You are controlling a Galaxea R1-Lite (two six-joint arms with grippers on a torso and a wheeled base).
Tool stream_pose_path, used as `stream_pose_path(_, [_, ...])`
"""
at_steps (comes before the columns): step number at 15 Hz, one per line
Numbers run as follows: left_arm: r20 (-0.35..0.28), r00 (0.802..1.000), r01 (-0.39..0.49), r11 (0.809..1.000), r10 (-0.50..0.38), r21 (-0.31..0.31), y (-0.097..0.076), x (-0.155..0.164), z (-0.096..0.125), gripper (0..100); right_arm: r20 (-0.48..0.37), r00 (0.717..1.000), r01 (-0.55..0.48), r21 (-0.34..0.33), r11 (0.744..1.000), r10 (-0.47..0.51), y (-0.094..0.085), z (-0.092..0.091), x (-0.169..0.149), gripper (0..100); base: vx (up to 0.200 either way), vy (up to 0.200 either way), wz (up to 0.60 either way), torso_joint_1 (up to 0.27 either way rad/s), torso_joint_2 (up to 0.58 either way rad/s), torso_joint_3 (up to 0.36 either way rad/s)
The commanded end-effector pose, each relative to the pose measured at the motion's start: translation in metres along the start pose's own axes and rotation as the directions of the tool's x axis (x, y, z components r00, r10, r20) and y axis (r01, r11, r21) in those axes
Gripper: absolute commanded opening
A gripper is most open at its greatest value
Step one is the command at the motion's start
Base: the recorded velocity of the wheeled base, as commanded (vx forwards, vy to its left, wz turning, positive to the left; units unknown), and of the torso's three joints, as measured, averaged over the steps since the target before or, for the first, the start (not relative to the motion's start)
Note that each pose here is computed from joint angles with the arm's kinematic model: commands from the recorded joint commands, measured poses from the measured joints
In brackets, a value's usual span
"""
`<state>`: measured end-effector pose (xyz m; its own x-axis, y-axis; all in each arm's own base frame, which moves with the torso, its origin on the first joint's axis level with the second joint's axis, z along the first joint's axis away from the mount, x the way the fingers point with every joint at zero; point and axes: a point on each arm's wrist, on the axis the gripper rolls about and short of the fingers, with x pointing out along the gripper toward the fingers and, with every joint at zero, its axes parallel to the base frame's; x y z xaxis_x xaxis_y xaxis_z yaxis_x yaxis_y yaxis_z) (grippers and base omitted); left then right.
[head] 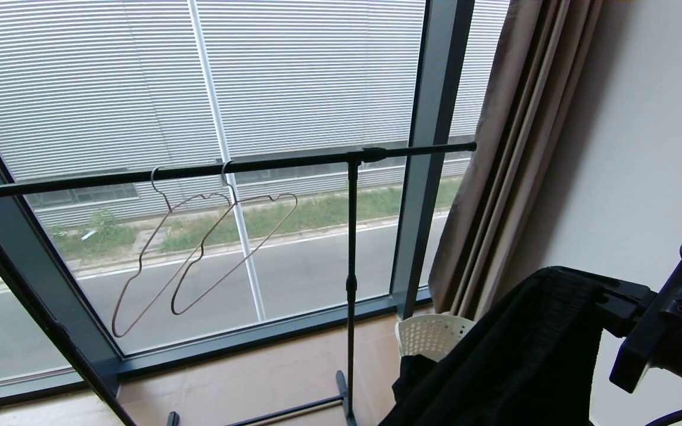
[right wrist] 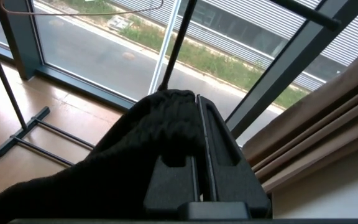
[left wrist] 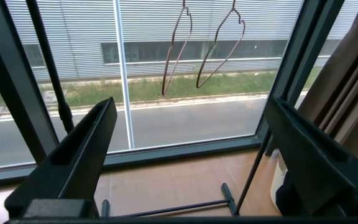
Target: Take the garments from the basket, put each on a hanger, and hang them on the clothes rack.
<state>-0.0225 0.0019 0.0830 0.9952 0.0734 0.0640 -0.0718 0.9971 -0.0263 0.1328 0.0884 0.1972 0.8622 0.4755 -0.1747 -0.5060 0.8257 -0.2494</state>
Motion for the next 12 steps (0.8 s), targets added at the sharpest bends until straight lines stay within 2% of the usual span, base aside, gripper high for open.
stream_pose_path(1, [0.000,1.000,-0.002,1.000,0.002,0.001,0.0000,0.0000,0.0001,100,0.000,1.000,-0.001,0.000,1.000,0.001,0.0001,0.0001,0.0002,0,0.000,0.000,0.60,-0.002,0.00,0.007])
stream_pose_path(2, [-0.001,1.000,0.000,1.000,0.000,0.001,0.0000,0.0002,0.0001,100,-0.002,1.000,0.000,0.000,1.000,0.000,0.0002,-0.0004,0.0002,0,0.000,0.000,0.60,-0.002,0.00,0.002])
stream_pose_path(11, [0.000,1.000,0.000,1.000,0.000,0.000,0.0000,0.0000,0.0001,100,-0.007,1.000,0.015,0.002,1.000,-0.015,-0.0023,-0.0017,-0.0004,0,0.000,0.000,0.00,0.000,0.00,0.000])
stream_pose_path(12, [0.000,1.000,0.000,1.000,0.000,0.000,0.0000,0.0000,0.0001,100,-0.014,1.000,0.024,0.004,1.000,-0.024,-0.0040,-0.0026,0.0004,0,0.000,0.000,0.60,0.007,0.00,0.002])
